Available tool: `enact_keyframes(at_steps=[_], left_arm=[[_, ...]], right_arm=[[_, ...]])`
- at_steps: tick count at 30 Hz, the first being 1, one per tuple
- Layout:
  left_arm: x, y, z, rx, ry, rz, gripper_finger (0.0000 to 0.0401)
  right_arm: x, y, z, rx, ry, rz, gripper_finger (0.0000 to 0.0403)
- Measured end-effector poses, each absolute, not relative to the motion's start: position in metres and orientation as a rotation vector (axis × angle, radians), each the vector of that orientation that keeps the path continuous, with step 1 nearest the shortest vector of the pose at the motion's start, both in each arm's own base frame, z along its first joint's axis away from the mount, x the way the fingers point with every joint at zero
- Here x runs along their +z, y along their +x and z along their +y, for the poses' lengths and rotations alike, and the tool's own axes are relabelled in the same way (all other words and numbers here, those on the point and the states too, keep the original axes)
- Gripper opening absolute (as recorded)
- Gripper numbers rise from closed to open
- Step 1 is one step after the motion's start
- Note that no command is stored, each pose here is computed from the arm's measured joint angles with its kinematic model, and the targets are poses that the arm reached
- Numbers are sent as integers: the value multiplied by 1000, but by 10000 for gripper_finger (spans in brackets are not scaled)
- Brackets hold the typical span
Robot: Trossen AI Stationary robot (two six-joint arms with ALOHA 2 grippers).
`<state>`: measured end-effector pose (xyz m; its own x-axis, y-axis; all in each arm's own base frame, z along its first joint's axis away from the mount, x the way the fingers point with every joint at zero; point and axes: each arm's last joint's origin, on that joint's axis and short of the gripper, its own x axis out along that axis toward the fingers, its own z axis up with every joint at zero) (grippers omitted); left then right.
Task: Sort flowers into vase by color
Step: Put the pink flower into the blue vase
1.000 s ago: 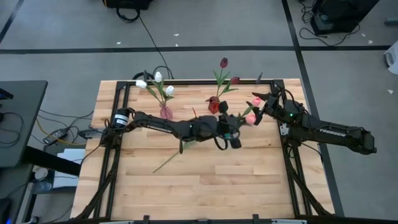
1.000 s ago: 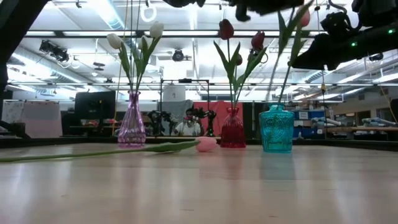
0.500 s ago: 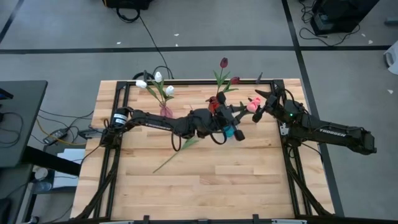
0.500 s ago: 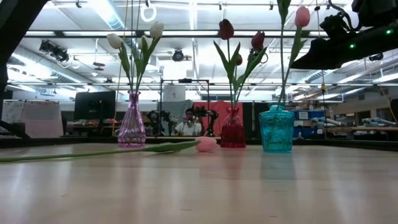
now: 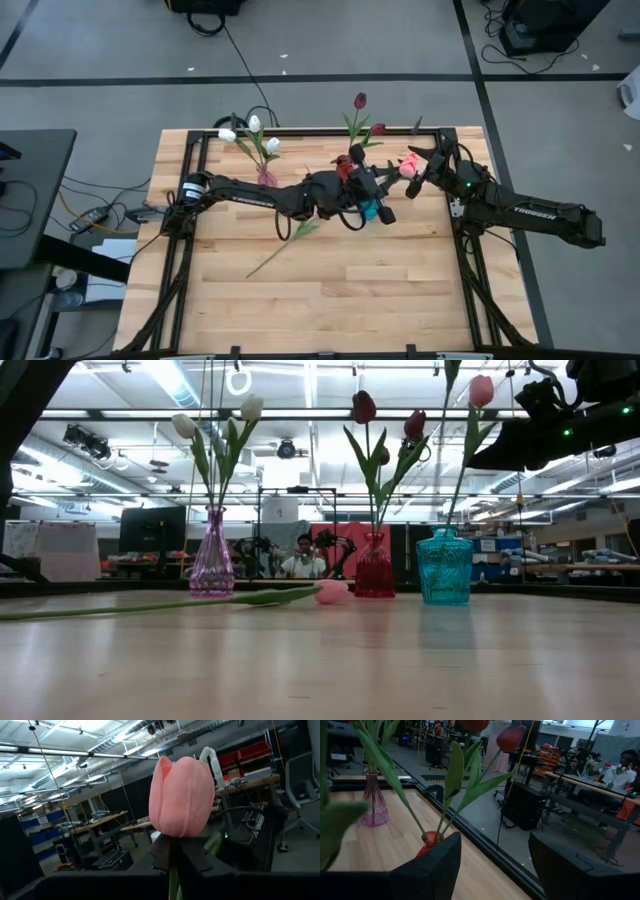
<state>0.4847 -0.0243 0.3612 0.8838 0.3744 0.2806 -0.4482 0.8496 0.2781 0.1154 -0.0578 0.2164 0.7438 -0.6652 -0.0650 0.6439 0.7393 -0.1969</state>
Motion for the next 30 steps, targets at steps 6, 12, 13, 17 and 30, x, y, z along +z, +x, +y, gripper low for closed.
enact_keyframes(at_steps=[6,12,13,17,30], left_arm=[[366,487,-24,419,339,-148,23],[367,486,-24,417,303,-161,23],[367,486,-24,417,302,-163,23],[367,486,-24,417,295,-165,23],[332,483,-24,445,239,-218,23]], right_arm=[[216,115,-58,-720,-166,134,243],[216,115,-58,-720,-166,134,242],[216,115,-58,-720,-166,134,242],[216,115,-58,-720,-166,134,242],[217,116,-57,-672,-151,115,242]])
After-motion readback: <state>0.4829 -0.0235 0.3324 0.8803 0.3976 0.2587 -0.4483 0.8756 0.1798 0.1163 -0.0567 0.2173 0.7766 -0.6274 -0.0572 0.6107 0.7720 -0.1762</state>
